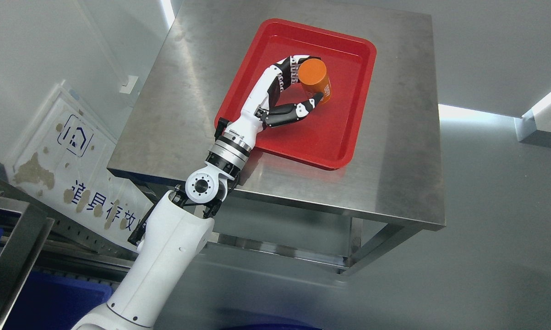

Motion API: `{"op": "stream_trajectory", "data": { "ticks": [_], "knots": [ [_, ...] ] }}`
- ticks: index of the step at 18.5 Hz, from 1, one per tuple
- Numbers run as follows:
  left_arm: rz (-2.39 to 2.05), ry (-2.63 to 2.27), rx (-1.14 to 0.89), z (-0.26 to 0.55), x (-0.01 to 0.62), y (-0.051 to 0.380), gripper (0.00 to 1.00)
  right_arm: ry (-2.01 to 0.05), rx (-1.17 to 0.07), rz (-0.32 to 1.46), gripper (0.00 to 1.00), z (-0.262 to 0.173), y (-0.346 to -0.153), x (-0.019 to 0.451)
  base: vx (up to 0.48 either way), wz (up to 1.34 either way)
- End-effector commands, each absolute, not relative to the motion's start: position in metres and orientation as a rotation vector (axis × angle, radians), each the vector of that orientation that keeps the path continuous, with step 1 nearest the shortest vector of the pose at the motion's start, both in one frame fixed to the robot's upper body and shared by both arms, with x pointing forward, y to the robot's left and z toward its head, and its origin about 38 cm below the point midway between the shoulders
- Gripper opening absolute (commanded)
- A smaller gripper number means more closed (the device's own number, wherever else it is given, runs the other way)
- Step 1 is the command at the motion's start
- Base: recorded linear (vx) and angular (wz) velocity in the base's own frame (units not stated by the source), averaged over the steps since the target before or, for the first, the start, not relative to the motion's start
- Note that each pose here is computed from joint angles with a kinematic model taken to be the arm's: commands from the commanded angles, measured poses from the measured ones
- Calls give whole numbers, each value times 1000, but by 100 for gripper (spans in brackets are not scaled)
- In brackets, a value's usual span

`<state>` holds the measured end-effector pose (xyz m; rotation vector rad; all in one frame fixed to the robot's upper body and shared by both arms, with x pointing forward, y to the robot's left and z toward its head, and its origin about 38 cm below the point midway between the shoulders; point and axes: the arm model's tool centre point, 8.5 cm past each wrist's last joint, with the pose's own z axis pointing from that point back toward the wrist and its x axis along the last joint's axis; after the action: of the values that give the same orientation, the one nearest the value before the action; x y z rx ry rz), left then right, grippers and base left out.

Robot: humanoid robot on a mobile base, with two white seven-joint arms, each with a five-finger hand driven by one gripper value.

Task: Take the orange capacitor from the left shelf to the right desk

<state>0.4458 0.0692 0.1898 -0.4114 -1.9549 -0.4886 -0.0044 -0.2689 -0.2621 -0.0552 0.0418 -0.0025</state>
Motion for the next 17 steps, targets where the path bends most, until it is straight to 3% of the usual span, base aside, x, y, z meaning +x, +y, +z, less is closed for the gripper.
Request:
{"op": "stream_trajectory", "data": {
  "ticks": [1,3,6,8,10,14,17],
  "knots": [
    [-521,-1892,-386,169,451,72,19,6,-73,-7,100,-262,-280,8,0,0],
    [-511,-1899,-377,173,454,75,57,6,-73,-7,100,-262,-280,8,-5,0],
    [-484,-1944,-364,187,460,84,82,6,-74,-7,100,-262,-280,8,-4,0],
    [-476,-1977,-361,198,462,87,92,7,-73,-7,100,-262,-280,8,0,0],
    [-457,-2015,-357,204,463,93,99,6,-73,-7,100,-262,-280,8,0,0],
    [-396,-2172,-338,240,467,116,100,7,-74,-7,100,-262,-280,8,0,0],
    [-273,-2249,-260,252,470,160,100,6,-74,-7,100,-262,-280,8,0,0]
  ]
}}
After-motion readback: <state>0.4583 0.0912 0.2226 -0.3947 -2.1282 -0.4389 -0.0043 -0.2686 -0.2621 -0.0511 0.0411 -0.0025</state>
